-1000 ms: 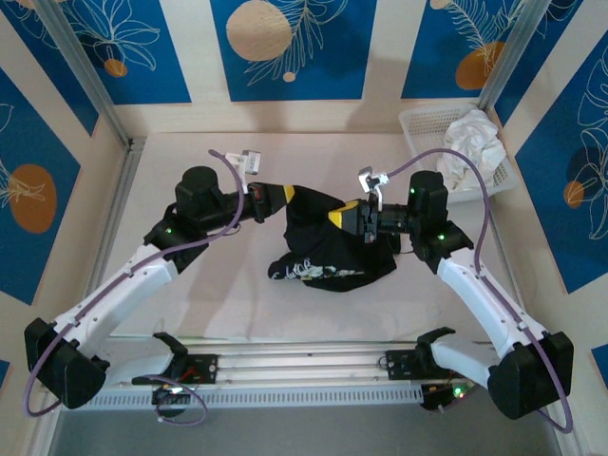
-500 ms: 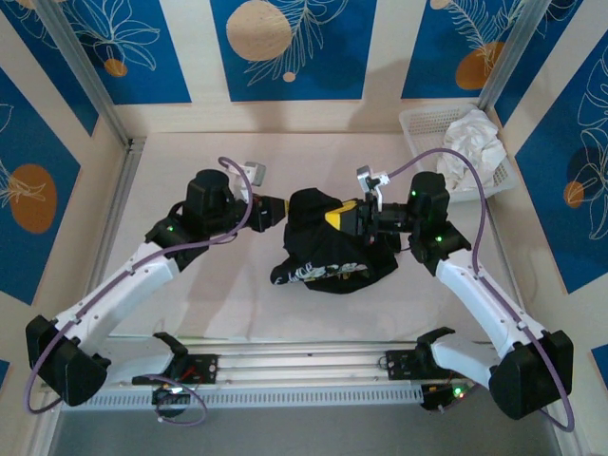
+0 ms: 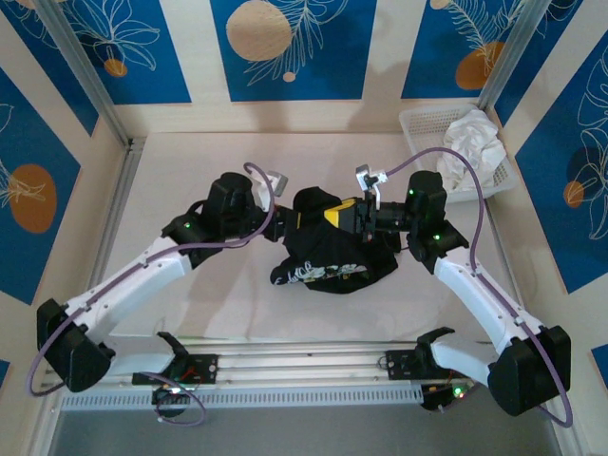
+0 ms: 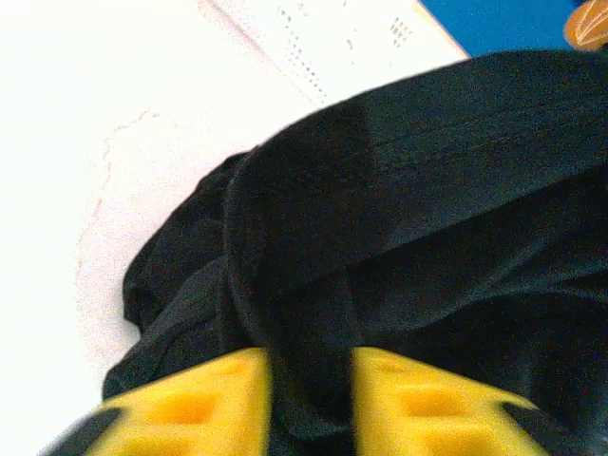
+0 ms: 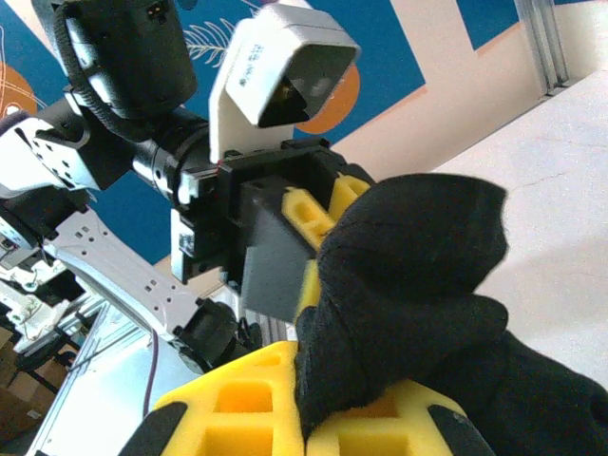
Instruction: Fold the inside-out t-shirt
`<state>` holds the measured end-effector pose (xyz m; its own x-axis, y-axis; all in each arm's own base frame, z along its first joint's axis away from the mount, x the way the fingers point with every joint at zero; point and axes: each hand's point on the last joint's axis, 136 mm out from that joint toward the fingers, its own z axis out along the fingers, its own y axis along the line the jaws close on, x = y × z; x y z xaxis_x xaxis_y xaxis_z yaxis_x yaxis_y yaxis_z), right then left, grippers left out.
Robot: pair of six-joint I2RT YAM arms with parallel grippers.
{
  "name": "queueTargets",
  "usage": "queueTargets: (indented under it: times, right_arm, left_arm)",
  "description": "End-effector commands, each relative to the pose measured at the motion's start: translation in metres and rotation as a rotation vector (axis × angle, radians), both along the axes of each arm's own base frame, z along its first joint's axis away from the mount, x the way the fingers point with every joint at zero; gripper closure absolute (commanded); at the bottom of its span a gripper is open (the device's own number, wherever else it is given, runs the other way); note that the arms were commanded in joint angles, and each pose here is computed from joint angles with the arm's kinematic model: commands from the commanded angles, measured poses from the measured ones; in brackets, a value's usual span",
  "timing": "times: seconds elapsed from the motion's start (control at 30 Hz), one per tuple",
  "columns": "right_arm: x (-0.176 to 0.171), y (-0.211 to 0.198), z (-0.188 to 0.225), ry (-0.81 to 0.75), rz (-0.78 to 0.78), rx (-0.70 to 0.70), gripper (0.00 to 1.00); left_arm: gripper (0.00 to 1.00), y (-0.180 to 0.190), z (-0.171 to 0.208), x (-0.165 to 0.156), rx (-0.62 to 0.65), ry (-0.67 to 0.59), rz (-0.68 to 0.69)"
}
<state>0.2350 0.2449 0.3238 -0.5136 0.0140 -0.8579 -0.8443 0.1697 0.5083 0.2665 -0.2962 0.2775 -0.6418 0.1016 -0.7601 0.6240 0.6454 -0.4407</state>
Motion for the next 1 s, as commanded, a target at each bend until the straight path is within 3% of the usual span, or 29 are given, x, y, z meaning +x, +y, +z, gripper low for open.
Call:
queueTargets:
  times: [0.0,0.13,0.3,0.4,0.67,0.8,0.97]
  right_arm:
    - [0.000,-0.002,0.000,-0.031,-0.034,-0.021,1.00]
    - [0.010,-0.010,-0.015,-0.054,-0.138,-0.102,1.00]
    - [0.021,-0.019,-0.020,-0.028,-0.210,-0.104,1.00]
    - [0.026,-0.020,-0.021,0.000,-0.231,-0.104,1.00]
    - [0.027,-0.017,-0.030,0.041,-0.209,-0.120,0.98]
    - [0.027,-0.019,-0.034,0.061,-0.219,-0.132,0.96]
    - [0.049,-0.034,-0.057,0.171,-0.386,-0.259,0.77]
  left_arm:
    - [0.89,0.002,0.013,0.001,0.018,-0.041,0.006]
    - [1.00,0.007,0.052,-0.011,-0.093,-0.137,-0.037]
    - [1.00,0.009,0.115,-0.042,-0.424,-0.165,-0.216]
    - [1.00,0.016,0.137,-0.051,-0.534,-0.155,-0.270]
    - [1.00,0.024,0.130,-0.048,-0.508,-0.154,-0.248]
    - [1.00,0.030,0.114,-0.036,-0.422,-0.171,-0.179]
    - [1.00,0.024,0.104,-0.033,-0.416,-0.147,-0.200]
